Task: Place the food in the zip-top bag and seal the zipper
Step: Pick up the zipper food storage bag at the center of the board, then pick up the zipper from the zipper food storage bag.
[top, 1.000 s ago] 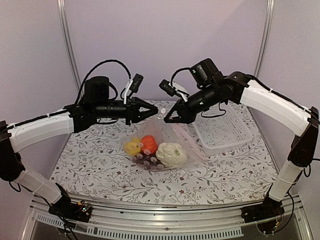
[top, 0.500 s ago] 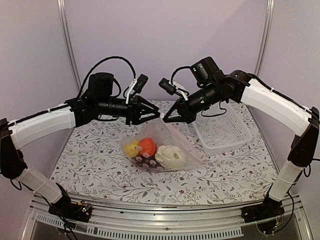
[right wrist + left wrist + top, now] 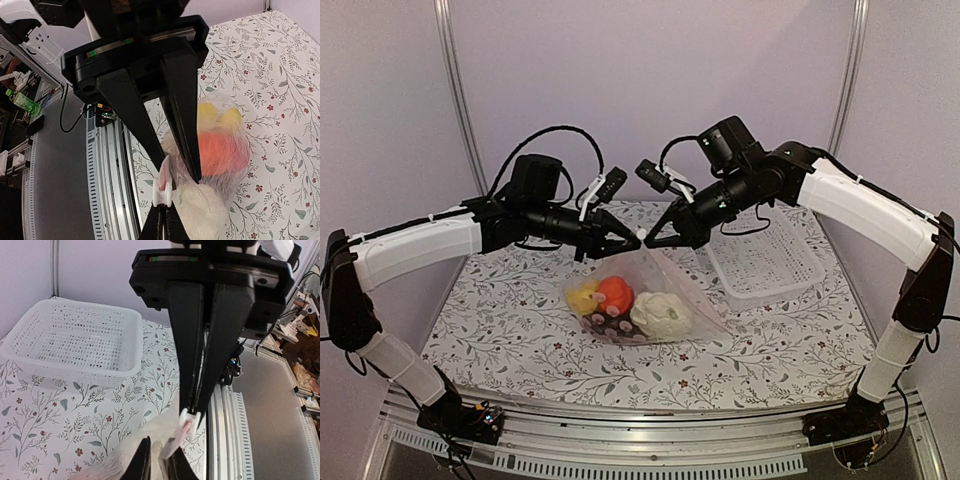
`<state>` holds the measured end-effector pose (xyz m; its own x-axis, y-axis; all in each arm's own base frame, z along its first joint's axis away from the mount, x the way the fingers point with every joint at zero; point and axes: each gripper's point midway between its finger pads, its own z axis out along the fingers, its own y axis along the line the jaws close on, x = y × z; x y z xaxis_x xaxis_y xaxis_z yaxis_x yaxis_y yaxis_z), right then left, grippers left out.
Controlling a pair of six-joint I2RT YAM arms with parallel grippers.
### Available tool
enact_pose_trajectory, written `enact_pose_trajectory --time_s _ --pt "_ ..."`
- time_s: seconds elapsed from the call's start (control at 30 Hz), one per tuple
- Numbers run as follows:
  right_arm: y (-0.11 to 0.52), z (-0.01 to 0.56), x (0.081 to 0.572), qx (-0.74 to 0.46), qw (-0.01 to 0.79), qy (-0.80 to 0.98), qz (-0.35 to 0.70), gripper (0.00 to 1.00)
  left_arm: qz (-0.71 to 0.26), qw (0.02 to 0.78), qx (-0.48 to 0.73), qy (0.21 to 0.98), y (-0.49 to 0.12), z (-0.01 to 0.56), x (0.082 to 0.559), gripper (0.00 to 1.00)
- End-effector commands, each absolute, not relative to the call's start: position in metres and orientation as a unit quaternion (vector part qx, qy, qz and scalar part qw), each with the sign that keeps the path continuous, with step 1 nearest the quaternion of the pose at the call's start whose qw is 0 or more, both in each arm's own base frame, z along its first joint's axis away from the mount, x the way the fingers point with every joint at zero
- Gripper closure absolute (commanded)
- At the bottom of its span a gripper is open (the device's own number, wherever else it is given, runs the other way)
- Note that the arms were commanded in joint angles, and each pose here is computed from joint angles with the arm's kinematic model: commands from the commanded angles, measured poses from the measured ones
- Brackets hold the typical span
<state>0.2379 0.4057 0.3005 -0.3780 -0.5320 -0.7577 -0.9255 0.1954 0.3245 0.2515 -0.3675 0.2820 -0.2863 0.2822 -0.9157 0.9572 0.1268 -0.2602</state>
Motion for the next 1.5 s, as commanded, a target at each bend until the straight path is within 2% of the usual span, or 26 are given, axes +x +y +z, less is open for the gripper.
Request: enact_pose_trajectory --time_s 0.0,0.07,0.17,0.23,0.33,0.4,0.6,0.67,0.77,0.8,0.9,1.03,1.2,1.3,1.47 --pt "0.411 0.306 0.241 -0.496 0.252 0.726 0.403 0.98 -0.47 0.362 0.481 0.646 -0.374 0.287 0.253 0.92" --pt "0.411 0.305 0.243 -0.493 0.254 0.729 0.4 0.8 -0.471 0.363 0.481 0.644 -0.374 0.287 0.252 0.97" --pt "0.412 0.307 0.246 -0.488 0.258 0.732 0.4 0.68 -0.472 0.361 0.479 0.646 -0.372 0.285 0.251 1.0" --pt "0.414 0.31 0.249 -0.484 0.263 0.732 0.402 0.63 -0.473 0.359 0.478 0.648 -0.371 0.284 0.25 1.0" --pt "0.417 0.316 0.251 -0.483 0.27 0.729 0.403 0.61 -0.473 0.36 0.478 0.647 -0.371 0.285 0.249 1.0" --pt "0.42 0.314 0.256 -0.482 0.272 0.734 0.394 0.63 -0.473 0.362 0.478 0.646 -0.371 0.287 0.25 1.0" --pt "0.418 0.311 0.261 -0.482 0.281 0.741 0.374 0.81 -0.474 0.363 0.478 0.644 -0.371 0.289 0.251 1.0" --pt "0.416 0.31 0.261 -0.483 0.28 0.742 0.372 0.81 -0.473 0.365 0.478 0.644 -0.371 0.29 0.252 1.0" --pt "0.413 0.31 0.26 -0.48 0.282 0.745 0.366 0.67 -0.472 0.367 0.477 0.644 -0.371 0.292 0.252 1.0" --pt "0.412 0.311 0.26 -0.48 0.282 0.746 0.365 0.66 -0.475 0.364 0.471 0.648 -0.371 0.292 0.253 1.0" --pt "0.41 0.31 0.258 -0.48 0.281 0.748 0.363 0.68 -0.476 0.363 0.469 0.649 -0.371 0.293 0.253 1.0" --pt "0.409 0.309 0.256 -0.482 0.279 0.747 0.364 0.81 -0.478 0.363 0.469 0.648 -0.371 0.294 0.253 1.0" --pt "0.409 0.303 0.255 -0.482 0.27 0.75 0.363 0.83 -0.479 0.365 0.468 0.647 -0.371 0.295 0.253 1.0" --pt "0.409 0.302 0.254 -0.48 0.264 0.753 0.364 0.78 -0.48 0.365 0.467 0.647 -0.371 0.295 0.253 1.0" --pt "0.407 0.304 0.254 -0.478 0.266 0.755 0.362 0.84 -0.479 0.366 0.467 0.647 -0.371 0.295 0.254 1.0"
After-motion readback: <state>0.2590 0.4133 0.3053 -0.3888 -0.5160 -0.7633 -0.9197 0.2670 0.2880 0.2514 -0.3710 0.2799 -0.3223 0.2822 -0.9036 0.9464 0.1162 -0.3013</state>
